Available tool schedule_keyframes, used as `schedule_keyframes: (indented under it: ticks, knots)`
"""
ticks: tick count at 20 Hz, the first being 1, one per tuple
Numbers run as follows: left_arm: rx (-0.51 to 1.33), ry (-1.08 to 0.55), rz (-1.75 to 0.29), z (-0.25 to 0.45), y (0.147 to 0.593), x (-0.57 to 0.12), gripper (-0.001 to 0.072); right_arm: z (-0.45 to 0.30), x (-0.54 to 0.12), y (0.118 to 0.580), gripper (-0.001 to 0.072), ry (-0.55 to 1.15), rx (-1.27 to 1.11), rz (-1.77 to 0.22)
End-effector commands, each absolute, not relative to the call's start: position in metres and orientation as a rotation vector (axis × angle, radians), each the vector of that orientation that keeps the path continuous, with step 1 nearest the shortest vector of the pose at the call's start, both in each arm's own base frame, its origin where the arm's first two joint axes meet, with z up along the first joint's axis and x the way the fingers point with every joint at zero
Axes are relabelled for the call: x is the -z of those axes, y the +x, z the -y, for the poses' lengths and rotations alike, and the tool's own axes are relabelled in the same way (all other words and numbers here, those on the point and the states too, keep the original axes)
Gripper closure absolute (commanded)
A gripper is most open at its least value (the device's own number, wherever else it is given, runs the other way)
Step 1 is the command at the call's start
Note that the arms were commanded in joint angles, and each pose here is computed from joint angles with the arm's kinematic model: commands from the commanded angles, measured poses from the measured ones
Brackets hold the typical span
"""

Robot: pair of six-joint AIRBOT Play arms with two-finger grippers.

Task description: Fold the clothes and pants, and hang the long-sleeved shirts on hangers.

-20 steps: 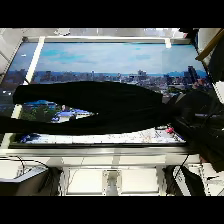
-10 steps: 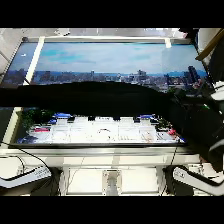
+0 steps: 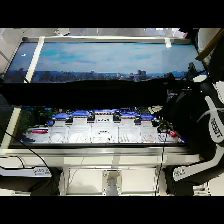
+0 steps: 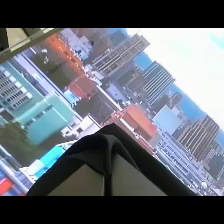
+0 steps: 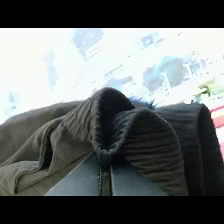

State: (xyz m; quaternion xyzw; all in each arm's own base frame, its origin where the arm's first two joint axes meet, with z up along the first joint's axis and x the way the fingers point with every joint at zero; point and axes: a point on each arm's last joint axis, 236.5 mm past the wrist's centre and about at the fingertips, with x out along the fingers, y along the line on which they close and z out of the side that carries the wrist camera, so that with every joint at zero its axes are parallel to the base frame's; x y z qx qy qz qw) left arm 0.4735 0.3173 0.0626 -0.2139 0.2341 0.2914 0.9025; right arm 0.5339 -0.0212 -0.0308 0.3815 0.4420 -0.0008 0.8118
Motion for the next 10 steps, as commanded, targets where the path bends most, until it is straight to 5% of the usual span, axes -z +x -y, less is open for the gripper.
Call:
schedule_keyframes:
  ticks: [1, 4, 5, 6, 7, 8, 10]
  knots:
    - [-0.614, -0.449, -0.459, -0.323, 0.483, -0.053, 0.0707, 0.028, 0.056, 0.552, 0.0697, 0.894, 0.077, -0.933]
    - [-0.612, -0.44, -0.436, -0.324, 0.489, -0.052, 0.0704, 0.031, 0.058, 0.557, 0.0695, 0.925, 0.102, -0.914]
    - [-0.61, -0.436, -0.423, -0.324, 0.491, -0.055, 0.0693, 0.03, 0.056, 0.558, 0.061, 0.941, 0.099, -0.908]
    - [-0.609, -0.43, -0.411, -0.324, 0.492, -0.061, 0.0642, 0.029, 0.054, 0.559, 0.0378, 0.952, 0.097, -0.903]
    - [-0.608, -0.425, -0.391, -0.325, 0.493, -0.071, 0.0355, 0.029, 0.051, 0.559, 0.0272, 0.951, 0.091, -0.903]
    - [-0.607, -0.428, -0.357, -0.326, 0.494, -0.088, 0.0118, 0.026, 0.046, 0.559, 0.0272, 0.943, 0.073, -0.918]
    - [-0.6, -0.402, -0.267, -0.327, 0.493, -0.14, 0.0124, 0.026, 0.033, 0.556, 0.0272, 0.907, 0.033, -0.953]
